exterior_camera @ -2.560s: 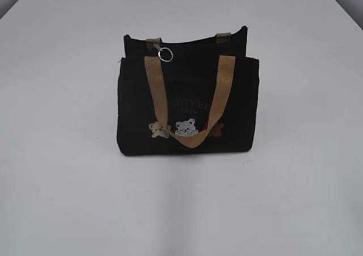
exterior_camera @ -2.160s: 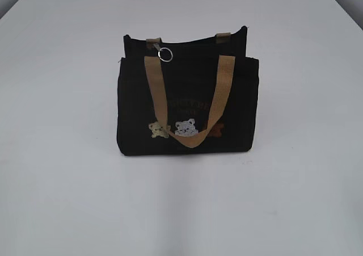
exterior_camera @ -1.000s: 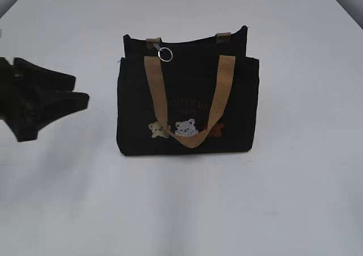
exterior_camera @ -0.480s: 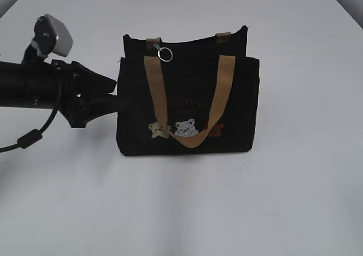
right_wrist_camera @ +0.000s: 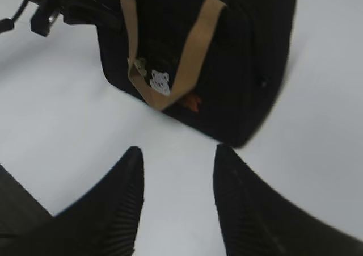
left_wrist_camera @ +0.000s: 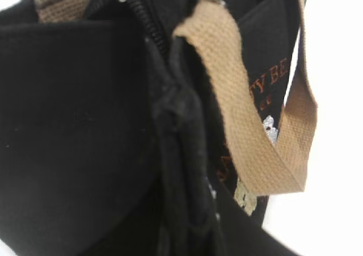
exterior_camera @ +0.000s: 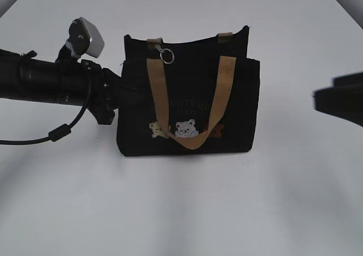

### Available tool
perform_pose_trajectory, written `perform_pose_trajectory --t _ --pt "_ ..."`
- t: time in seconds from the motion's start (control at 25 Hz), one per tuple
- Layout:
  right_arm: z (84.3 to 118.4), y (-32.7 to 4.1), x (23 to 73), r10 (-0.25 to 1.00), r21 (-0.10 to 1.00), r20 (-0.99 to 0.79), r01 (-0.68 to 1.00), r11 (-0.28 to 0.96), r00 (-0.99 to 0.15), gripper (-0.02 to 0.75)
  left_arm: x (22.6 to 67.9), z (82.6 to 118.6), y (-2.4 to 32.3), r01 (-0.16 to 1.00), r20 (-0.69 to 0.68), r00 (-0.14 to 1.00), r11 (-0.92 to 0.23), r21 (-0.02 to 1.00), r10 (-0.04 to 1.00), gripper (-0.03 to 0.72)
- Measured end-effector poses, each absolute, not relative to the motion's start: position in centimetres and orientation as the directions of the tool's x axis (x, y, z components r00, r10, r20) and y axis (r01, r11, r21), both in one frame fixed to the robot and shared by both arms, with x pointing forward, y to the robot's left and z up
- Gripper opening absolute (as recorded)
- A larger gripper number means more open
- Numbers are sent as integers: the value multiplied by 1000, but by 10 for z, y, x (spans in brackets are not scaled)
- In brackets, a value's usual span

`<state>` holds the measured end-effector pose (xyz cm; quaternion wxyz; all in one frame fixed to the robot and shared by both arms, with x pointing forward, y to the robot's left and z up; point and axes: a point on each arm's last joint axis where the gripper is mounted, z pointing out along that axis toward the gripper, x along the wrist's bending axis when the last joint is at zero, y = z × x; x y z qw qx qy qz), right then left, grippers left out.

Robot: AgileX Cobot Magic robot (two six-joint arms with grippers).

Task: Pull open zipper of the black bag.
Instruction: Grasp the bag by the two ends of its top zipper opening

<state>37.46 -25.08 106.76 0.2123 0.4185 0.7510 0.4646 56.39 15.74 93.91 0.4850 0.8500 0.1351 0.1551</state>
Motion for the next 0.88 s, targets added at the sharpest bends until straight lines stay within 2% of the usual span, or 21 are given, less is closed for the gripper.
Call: perform_pose_trajectory --t 0.04,0.16,0.36,0.52,0.64,0.68,0.72,0.8,0.88 --pt "1063 -245 397 804 871 102 444 213 -586 326 564 939 157 79 132 915 -493 867 381 63" --pt "1059 -220 459 732 883 53 374 283 -679 326 564 939 157 80 133 914 -493 867 383 63" --pt "1044 -160 550 655 876 35 339 344 -755 326 564 939 157 81 133 914 -492 867 383 63" --pt "1031 -117 590 600 877 43 318 360 -799 326 564 939 157 81 133 914 -492 867 383 63" --pt "1018 -93 602 575 870 65 328 367 -815 325 564 939 157 80 133 914 -492 867 383 63" --pt "1013 -88 603 579 863 69 339 373 -813 307 564 939 157 80 133 914 -492 867 383 63" --pt "1009 -86 603 590 854 72 355 380 -804 255 564 939 157 81 133 914 -494 866 384 63" --pt "1008 -88 603 612 838 87 390 382 -786 94 564 939 157 82 134 913 -495 865 386 63" --pt "1016 -98 603 643 829 95 418 371 -760 12 564 939 157 82 134 913 -495 865 386 63"
